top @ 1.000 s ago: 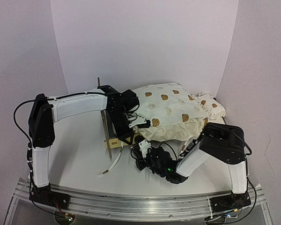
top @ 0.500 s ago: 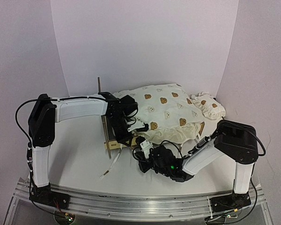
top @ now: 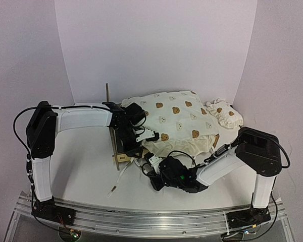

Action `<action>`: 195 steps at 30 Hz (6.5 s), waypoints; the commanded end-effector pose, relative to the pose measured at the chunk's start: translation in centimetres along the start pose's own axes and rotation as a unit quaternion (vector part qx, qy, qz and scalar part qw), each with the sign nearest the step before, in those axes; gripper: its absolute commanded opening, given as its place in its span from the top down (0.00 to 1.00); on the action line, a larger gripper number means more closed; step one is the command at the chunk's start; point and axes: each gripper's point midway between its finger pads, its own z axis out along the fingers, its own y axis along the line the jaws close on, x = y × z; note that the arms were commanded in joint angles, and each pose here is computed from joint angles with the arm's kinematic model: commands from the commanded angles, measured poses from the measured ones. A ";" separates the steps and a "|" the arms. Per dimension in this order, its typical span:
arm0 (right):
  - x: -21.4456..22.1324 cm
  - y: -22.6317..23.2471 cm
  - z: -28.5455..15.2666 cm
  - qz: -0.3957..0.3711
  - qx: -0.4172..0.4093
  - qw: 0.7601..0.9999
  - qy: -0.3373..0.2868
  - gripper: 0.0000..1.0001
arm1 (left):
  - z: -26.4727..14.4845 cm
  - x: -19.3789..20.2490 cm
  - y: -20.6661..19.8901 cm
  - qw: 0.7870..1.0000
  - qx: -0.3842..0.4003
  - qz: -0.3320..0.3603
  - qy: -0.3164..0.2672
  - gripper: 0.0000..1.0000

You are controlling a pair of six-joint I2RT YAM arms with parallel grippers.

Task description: Set up the pet bed

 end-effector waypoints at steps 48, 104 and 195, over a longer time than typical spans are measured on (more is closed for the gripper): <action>-9.7 11.9 -6.9 0.084 -0.308 0.946 0.061 1.00 | -8.0 3.9 -13.4 0.924 0.028 0.242 -0.296 0.42; -11.9 1.3 2.2 0.238 -0.046 0.966 -0.088 0.62 | -4.9 7.4 -5.1 0.965 -0.072 -0.194 -0.163 1.00; -17.0 9.0 7.2 0.168 -0.190 0.959 -0.129 1.00 | -3.6 14.9 4.0 0.844 -0.112 -0.492 -0.182 1.00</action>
